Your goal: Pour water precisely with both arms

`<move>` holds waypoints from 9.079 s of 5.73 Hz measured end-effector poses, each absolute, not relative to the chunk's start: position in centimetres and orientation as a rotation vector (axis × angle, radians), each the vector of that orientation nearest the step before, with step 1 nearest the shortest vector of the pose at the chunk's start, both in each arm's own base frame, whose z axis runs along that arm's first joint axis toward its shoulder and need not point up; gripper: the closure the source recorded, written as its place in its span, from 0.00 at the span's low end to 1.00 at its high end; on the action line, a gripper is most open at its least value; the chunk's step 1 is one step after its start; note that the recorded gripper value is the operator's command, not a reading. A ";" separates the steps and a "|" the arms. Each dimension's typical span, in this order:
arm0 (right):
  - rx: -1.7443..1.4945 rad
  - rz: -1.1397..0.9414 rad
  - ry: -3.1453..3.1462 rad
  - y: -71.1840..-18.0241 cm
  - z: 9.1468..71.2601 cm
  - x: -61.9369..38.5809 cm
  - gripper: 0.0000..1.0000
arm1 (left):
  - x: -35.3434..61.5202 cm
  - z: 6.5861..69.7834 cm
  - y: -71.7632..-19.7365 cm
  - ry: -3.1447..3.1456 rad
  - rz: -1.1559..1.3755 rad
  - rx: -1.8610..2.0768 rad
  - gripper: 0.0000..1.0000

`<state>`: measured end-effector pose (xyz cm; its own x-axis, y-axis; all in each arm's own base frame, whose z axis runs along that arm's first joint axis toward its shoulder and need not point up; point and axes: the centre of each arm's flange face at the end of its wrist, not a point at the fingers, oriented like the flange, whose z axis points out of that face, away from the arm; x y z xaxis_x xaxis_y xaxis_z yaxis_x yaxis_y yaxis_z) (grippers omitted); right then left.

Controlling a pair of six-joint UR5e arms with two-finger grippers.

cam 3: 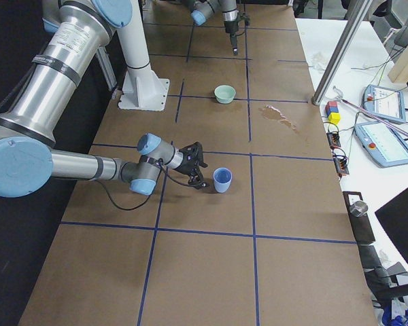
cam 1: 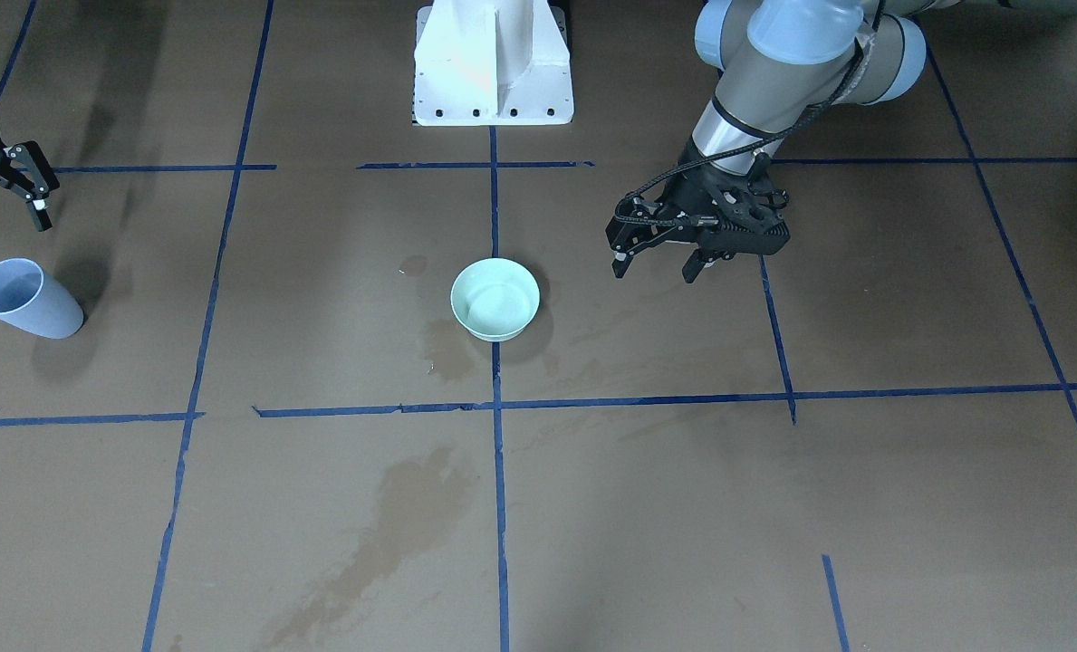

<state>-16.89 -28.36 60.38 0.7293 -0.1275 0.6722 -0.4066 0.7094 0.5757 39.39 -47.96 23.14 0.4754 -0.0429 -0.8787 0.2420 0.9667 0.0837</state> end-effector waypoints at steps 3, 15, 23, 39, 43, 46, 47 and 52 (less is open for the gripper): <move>0.953 0.196 -0.703 -26.7 62.7 -19.3 0.00 | 39.4 23.1 -48.0 1.063 -0.176 0.208 0.04; 1.151 0.310 -0.710 -27.6 66.7 -25.9 0.00 | 38.5 22.9 -47.7 1.065 -0.186 0.231 0.01; 1.179 0.384 -0.701 -30.0 65.8 -25.7 0.00 | 38.2 22.5 -47.4 1.074 -0.183 0.237 0.01; 1.273 0.331 -0.706 -34.7 60.1 -28.3 0.88 | 37.1 22.9 -46.5 1.078 -0.182 0.240 0.01; 1.333 0.262 -0.831 -36.5 48.8 -35.0 0.86 | 36.9 24.1 -46.3 1.061 -0.186 0.229 0.01; 1.339 0.225 -0.778 -34.1 39.5 -45.8 0.89 | 36.9 24.5 -46.3 1.057 -0.188 0.227 0.01; 1.342 0.202 -0.699 -33.9 35.2 -49.7 0.92 | 36.8 24.6 -46.3 1.055 -0.189 0.226 0.01; 1.278 0.009 -0.422 -34.5 27.1 -57.5 0.95 | 36.7 25.0 -46.4 1.048 -0.195 0.224 0.01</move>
